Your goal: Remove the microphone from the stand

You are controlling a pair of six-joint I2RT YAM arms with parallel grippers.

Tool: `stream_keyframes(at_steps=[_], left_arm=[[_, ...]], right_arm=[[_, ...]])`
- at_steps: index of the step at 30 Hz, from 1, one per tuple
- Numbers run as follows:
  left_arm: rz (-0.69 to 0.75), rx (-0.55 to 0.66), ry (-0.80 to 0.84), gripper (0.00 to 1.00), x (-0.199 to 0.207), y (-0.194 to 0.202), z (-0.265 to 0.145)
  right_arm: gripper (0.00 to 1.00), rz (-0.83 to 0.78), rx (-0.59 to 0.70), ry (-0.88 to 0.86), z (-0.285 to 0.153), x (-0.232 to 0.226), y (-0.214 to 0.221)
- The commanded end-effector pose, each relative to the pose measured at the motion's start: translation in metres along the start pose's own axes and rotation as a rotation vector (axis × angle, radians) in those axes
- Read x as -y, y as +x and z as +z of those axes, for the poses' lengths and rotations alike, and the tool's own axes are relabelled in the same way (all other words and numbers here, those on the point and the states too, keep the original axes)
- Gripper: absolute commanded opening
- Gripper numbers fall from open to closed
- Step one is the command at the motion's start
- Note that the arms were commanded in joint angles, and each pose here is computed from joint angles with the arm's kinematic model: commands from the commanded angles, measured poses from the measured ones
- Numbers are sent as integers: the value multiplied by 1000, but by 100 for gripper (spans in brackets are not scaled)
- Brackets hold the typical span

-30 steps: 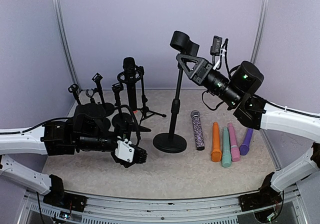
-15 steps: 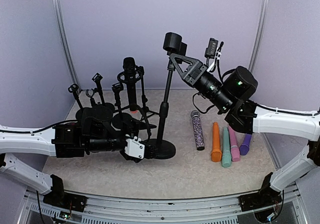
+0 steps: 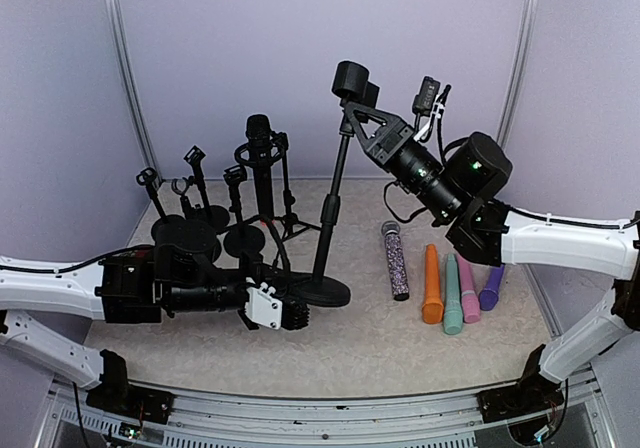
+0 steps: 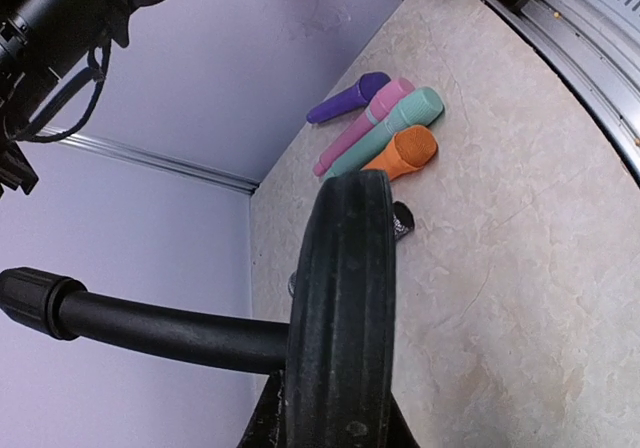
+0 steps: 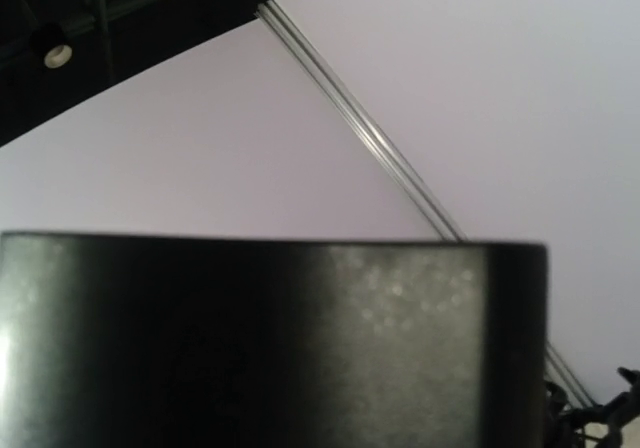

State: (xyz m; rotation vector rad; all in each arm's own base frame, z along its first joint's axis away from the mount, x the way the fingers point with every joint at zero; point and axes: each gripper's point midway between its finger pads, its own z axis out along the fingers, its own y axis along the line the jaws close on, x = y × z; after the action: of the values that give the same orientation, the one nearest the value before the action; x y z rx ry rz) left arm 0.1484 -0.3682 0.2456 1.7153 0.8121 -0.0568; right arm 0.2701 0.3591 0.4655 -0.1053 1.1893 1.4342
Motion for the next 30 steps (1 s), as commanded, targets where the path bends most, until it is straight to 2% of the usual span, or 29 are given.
stream_keyframes(at_steps=[1, 3, 5, 6, 9, 14, 20, 30], left_arm=[[-6, -31, -89, 0, -20, 9, -2], [34, -46, -115, 0, -26, 12, -3], [101, -66, -140, 0, -30, 15, -4], [134, -74, -160, 0, -33, 17, -5], [218, -102, -216, 0, -43, 24, -7], [316, -114, -242, 0, -50, 27, -6], [378, -98, -243, 0, -53, 22, -2], [360, -109, -225, 0, -59, 22, 5]], right_arm=[[27, 18, -31, -120, 7, -37, -4], [47, 15, -86, -84, 3, -28, 9], [63, 20, -141, -17, -7, -14, 22], [68, 22, -176, 22, -12, -5, 29], [74, 41, -277, 132, -33, 17, 50], [77, 62, -413, 271, -68, 48, 85], [77, 27, -488, 289, -76, 49, 103], [58, -55, -510, 176, -48, 22, 113]])
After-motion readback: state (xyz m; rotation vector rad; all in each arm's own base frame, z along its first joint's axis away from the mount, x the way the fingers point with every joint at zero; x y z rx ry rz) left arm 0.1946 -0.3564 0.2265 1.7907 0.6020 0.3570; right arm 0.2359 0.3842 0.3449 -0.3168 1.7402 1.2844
